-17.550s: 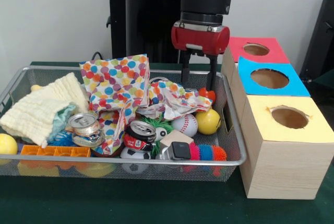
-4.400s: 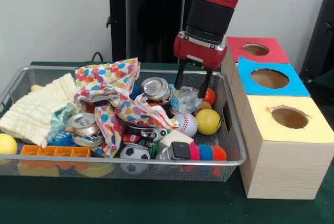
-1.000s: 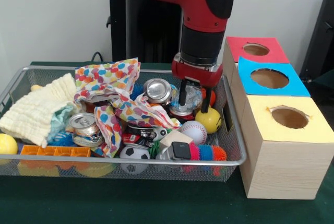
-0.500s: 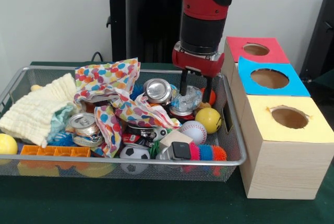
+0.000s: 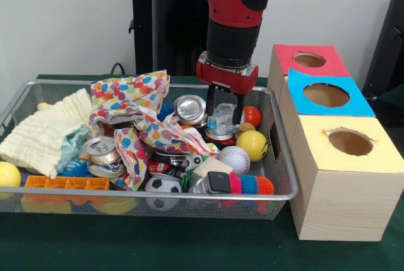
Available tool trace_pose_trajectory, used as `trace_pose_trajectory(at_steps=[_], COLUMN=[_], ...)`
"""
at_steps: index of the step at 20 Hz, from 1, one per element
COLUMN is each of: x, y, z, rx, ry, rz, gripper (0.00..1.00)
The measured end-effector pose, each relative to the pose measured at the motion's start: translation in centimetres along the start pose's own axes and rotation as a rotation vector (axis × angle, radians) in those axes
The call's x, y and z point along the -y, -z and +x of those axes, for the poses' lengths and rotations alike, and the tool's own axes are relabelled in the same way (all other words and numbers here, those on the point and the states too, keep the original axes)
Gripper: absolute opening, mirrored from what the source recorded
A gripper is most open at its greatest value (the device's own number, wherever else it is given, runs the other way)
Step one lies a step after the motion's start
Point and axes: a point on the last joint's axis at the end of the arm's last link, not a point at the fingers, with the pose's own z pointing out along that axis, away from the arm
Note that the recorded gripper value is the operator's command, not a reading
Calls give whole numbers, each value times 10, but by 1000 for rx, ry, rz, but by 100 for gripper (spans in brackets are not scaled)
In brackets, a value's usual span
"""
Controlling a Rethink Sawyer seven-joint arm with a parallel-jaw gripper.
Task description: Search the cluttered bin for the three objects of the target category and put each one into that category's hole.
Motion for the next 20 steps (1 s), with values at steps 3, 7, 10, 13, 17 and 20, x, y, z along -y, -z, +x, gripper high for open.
trace_pose_trajectory(at_steps=[3,7,10,13,17,20], x=[9,17,25,28,30,30], y=[-6,-8,-10,-9,-7,-6], z=[3,8,16,18,22,25], rx=[-14,-25,-43,-34,-19,-11], ry=[4,8,11,13,18,21], rz=[8,15,23,23,21,19], gripper=[100,100,100,100,100,100])
